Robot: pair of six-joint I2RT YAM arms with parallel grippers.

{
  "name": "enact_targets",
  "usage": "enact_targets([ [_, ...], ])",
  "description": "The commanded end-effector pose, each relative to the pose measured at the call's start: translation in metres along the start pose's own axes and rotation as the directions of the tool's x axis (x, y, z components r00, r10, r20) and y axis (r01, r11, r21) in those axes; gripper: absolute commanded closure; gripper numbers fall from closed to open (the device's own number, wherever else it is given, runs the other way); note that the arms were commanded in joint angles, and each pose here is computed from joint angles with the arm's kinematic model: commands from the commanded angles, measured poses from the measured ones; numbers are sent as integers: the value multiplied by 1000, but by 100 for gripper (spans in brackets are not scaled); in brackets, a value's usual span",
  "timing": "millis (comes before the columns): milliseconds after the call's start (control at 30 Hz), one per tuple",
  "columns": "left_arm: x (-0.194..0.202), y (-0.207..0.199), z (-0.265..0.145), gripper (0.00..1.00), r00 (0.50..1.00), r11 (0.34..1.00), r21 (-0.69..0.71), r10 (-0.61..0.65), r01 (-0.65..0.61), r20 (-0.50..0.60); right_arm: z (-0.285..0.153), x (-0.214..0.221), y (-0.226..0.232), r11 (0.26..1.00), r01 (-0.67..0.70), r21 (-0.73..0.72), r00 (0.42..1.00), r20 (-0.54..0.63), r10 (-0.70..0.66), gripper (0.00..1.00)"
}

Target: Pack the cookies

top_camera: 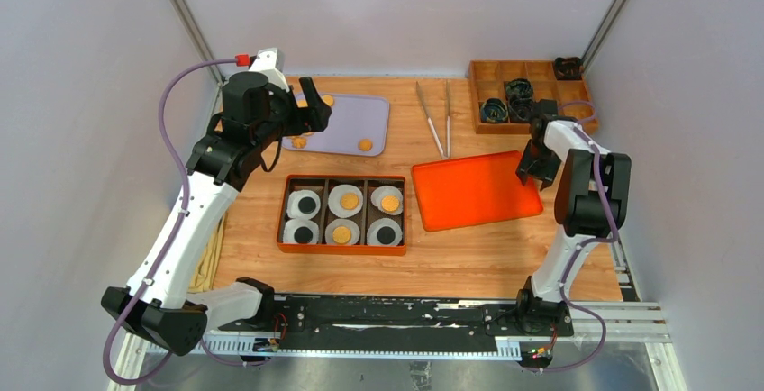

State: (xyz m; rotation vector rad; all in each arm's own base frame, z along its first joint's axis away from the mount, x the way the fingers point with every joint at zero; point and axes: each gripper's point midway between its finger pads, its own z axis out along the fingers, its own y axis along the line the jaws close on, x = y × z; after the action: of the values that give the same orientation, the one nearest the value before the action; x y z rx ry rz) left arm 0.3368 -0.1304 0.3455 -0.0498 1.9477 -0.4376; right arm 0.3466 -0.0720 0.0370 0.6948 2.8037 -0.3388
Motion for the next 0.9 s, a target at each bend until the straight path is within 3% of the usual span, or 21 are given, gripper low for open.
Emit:
enact_targets([
  [0, -3, -5, 0, 7, 1000, 1000, 18, 2, -2, 15, 15, 2, 7, 1000, 10, -23, 1000, -18, -10, 49],
  [200, -3, -4, -1, 7, 1000, 1000, 17, 3, -3, 18, 36, 12, 8, 999, -14, -51, 997, -76, 10, 55],
  [333, -1, -4, 1, 7, 1000, 1000, 16, 1, -1, 11, 46, 20, 12, 994, -39, -106, 994, -109, 27, 66],
  [567, 0, -5, 2, 7, 1000, 1000, 20, -5, 5, 7, 36, 25, 11, 991, -39, -131, 995, -93, 27, 100],
  [867, 1, -8, 3, 8, 1000, 1000, 28, -8, 8, 3, -24, 16, 4, 981, -27, -191, 999, 23, 32, 100],
])
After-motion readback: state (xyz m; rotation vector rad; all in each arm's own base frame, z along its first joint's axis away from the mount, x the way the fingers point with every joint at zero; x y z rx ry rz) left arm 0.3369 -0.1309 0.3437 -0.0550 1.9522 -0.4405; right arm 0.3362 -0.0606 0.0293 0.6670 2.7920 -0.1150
